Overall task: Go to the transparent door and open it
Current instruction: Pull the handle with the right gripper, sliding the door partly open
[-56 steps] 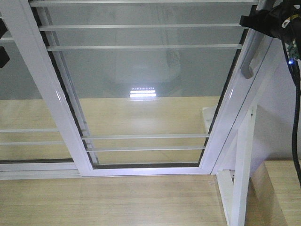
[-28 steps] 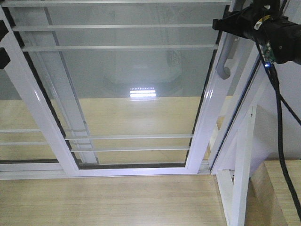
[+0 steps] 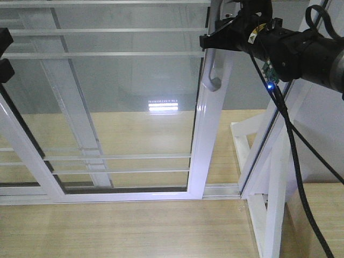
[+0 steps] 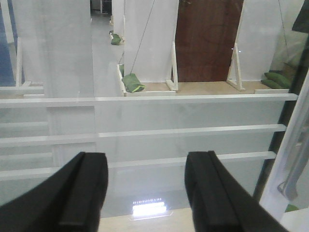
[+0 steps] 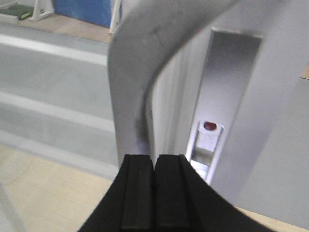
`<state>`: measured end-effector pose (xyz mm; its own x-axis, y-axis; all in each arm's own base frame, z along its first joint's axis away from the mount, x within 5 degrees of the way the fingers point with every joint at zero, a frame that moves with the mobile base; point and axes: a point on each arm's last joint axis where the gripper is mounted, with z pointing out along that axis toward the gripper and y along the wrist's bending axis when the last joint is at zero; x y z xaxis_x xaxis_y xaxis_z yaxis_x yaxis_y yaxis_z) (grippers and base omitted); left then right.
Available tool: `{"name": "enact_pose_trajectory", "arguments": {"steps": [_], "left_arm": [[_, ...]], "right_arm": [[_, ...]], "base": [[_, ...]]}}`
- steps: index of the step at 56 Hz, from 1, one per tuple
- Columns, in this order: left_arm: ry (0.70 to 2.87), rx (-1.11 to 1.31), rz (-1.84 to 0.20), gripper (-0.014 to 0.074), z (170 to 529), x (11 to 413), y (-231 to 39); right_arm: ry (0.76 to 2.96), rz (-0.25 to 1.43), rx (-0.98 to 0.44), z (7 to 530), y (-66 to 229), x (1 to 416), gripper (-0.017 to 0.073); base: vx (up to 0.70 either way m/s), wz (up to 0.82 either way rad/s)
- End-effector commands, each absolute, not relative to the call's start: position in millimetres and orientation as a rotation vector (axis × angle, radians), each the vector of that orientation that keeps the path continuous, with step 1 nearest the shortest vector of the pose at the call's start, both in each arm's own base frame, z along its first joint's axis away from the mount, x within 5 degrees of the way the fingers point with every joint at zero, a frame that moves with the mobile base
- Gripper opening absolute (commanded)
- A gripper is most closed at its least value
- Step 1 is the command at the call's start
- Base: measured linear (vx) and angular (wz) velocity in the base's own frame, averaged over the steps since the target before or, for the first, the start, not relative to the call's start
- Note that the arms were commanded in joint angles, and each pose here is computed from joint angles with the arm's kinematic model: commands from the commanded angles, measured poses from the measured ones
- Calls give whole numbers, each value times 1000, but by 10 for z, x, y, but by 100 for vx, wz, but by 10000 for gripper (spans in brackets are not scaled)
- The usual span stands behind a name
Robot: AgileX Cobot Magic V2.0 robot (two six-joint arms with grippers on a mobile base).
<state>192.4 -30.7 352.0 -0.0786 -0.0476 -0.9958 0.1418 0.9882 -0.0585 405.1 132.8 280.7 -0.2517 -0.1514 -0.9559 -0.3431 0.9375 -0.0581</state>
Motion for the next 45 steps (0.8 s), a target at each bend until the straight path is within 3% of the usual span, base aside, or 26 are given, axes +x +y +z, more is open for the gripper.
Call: {"name": "enact_pose_trajectory", "arguments": {"steps": [1, 25, 45], "left_arm": [[1542, 47, -149, 489, 3711, 1912, -285], [1618, 79, -166, 489, 3642, 1907, -315], [1644, 134, -99, 489, 3550, 2045, -330]], "right_arm": [[1689, 195, -356, 3227, 1301, 3972, -8], [1732, 159, -346, 3653, 1100, 3458, -8], [1660, 203, -366, 3172, 838, 2499, -6]], "base": [[0, 0], [0, 0], [0, 0]]}}
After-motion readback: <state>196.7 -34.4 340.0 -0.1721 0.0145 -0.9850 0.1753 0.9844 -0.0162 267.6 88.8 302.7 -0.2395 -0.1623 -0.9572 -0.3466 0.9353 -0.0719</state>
